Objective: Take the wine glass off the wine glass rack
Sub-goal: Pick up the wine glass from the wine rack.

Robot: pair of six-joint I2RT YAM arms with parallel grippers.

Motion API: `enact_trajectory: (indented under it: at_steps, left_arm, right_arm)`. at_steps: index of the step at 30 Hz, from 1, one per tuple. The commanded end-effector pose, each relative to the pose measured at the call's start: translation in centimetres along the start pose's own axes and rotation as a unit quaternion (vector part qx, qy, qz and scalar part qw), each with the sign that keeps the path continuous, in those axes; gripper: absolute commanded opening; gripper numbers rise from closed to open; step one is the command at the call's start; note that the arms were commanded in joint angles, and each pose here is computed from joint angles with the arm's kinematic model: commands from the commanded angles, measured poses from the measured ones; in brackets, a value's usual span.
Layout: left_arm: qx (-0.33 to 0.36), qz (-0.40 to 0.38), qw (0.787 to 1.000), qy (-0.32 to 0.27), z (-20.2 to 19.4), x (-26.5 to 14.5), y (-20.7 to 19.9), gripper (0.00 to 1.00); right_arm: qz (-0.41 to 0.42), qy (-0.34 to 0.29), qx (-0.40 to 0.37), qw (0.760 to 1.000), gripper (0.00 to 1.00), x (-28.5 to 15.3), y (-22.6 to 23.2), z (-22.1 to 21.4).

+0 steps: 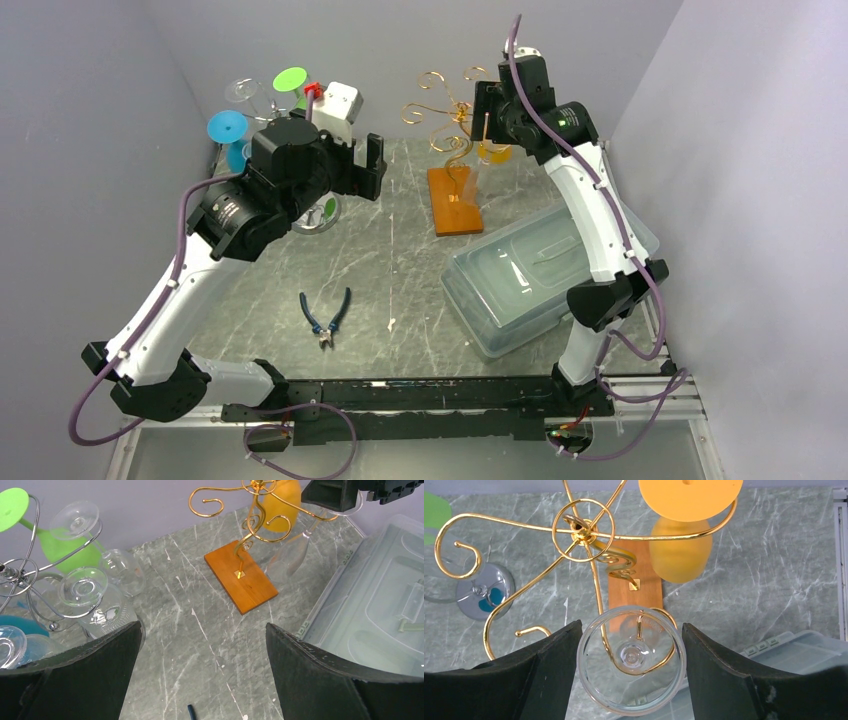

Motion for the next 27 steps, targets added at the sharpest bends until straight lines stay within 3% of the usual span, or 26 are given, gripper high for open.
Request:
enact_trajectory:
  at_steps: [1, 27]
  left_arm:
    - [-0.001, 0.012, 1.000, -0.028, 0.8, -0.4, 0.4, 0.99]
    - [0.004, 0.016, 0.999, -0.028, 0.8, -0.2, 0.4, 0.99]
  right_arm:
    - [0.026, -0.068, 0.013, 0.997, 0.34, -1.0, 1.1, 2.5]
    - [-0.022, -0.107, 0.035, 0.993, 0.33, 1.5, 0.6, 3.6]
Point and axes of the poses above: each gripper's point midway between its finger pads, its own x axis out along the fingers, its own y axis along the line the jaws close on, z = x × y, the point moved 10 cm from there along -x, back along the fingers, and after that the axes turned 12 degrees about x, right-handed, at the moved point
